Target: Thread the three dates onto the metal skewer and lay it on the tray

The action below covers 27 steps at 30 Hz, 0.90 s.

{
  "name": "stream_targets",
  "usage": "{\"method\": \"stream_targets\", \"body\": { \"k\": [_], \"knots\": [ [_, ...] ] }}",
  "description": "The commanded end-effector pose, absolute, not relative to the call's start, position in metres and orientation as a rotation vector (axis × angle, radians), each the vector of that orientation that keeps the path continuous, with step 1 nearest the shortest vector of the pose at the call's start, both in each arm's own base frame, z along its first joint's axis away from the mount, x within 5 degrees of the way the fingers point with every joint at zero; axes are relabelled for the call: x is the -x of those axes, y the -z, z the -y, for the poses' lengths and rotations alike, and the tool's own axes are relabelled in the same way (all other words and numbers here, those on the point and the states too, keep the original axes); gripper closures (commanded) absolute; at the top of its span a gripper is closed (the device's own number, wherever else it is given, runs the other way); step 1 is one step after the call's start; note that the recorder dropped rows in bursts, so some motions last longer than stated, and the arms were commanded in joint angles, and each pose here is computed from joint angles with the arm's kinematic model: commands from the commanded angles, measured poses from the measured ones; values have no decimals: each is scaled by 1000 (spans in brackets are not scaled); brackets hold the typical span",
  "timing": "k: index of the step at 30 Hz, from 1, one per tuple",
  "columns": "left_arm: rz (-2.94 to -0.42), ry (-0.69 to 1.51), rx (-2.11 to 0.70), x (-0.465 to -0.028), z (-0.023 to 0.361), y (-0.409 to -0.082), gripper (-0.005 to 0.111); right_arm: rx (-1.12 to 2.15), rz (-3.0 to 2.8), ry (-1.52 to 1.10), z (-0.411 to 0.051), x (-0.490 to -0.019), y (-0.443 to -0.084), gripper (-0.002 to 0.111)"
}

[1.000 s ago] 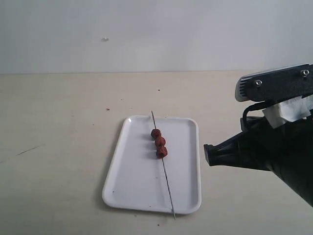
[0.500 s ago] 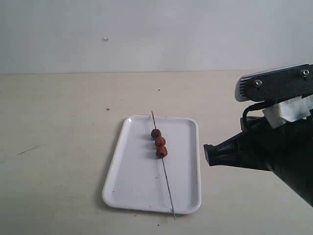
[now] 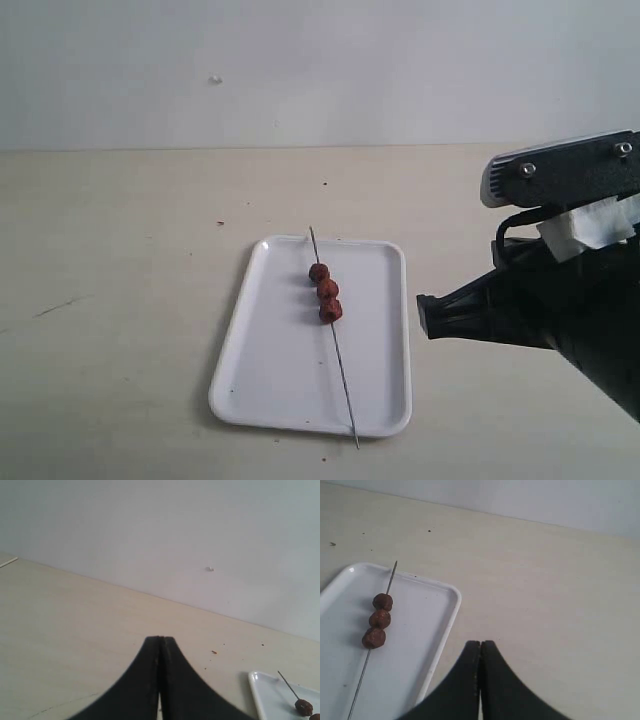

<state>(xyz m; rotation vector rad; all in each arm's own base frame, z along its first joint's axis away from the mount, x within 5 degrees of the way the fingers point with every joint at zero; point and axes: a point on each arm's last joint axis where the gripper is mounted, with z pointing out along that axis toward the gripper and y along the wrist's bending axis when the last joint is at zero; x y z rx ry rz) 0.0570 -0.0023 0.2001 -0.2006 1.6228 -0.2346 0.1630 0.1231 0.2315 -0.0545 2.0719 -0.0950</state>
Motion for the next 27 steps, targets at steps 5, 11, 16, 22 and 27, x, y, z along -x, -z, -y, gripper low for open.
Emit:
{"method": "stream_targets", "body": {
  "k": [5, 11, 16, 22, 27],
  "knots": [
    [-1619, 235, 206, -57, 2, -200, 107, 67, -2049, 98, -119, -162, -237, 108],
    [-1619, 235, 206, -57, 2, -200, 107, 3, -1995, 37, -85, -160, -257, 108],
    [-1619, 235, 206, -57, 2, -200, 107, -72, -1934, -140, -50, -149, -252, 108],
    [-1619, 235, 206, -57, 2, -200, 107, -182, -1830, -232, -21, -127, -245, 108],
    [-1619, 235, 206, -57, 2, -200, 107, -246, -1744, -249, -6, -106, -241, 108]
  ]
}}
